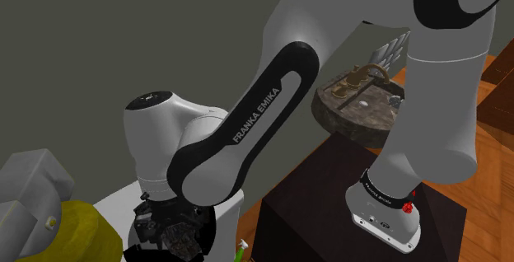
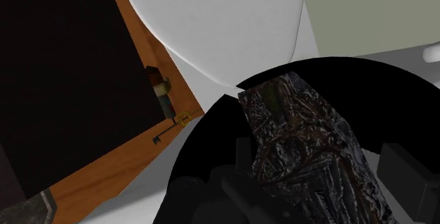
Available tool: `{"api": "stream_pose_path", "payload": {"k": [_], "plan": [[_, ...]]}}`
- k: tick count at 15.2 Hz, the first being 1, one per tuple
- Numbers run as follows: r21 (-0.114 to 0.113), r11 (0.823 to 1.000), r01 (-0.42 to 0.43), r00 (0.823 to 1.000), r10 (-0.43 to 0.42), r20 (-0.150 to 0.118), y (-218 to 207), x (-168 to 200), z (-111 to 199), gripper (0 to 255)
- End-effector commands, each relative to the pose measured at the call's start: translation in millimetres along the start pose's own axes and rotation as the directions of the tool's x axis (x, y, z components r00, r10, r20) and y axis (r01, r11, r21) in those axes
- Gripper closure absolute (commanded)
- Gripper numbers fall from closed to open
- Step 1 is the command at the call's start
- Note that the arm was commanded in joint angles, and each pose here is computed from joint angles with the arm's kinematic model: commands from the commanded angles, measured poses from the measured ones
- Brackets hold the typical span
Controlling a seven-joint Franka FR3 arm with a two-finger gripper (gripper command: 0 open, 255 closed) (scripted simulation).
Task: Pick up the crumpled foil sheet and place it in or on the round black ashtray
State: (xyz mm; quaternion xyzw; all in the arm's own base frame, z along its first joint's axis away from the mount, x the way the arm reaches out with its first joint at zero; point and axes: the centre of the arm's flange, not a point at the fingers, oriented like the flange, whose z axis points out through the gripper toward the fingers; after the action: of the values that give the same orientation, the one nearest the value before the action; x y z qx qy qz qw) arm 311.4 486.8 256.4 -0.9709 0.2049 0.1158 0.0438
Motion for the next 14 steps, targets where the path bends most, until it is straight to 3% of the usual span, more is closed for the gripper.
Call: {"api": "stream_pose_path", "payload": {"k": [1,2,3,8,12,14], "plan": [[0.0,1.0,0.0,1.0,0.0,0.0,0,0,0,255],[0.0,1.0,0.0,1.0,0.0,0.0,0,0,0,255],[0.0,1.0,0.0,1.0,0.0,0.0,0,0,0,0],[0.0,1.0,0.0,1.0,0.0,0.0,0,0,0,0],[0.0,1.0,0.0,1.0,0.0,0.0,0,0,-50,0],[0.0,1.0,0.0,1.0,0.0,0.0,0,0,-50,0]]}}
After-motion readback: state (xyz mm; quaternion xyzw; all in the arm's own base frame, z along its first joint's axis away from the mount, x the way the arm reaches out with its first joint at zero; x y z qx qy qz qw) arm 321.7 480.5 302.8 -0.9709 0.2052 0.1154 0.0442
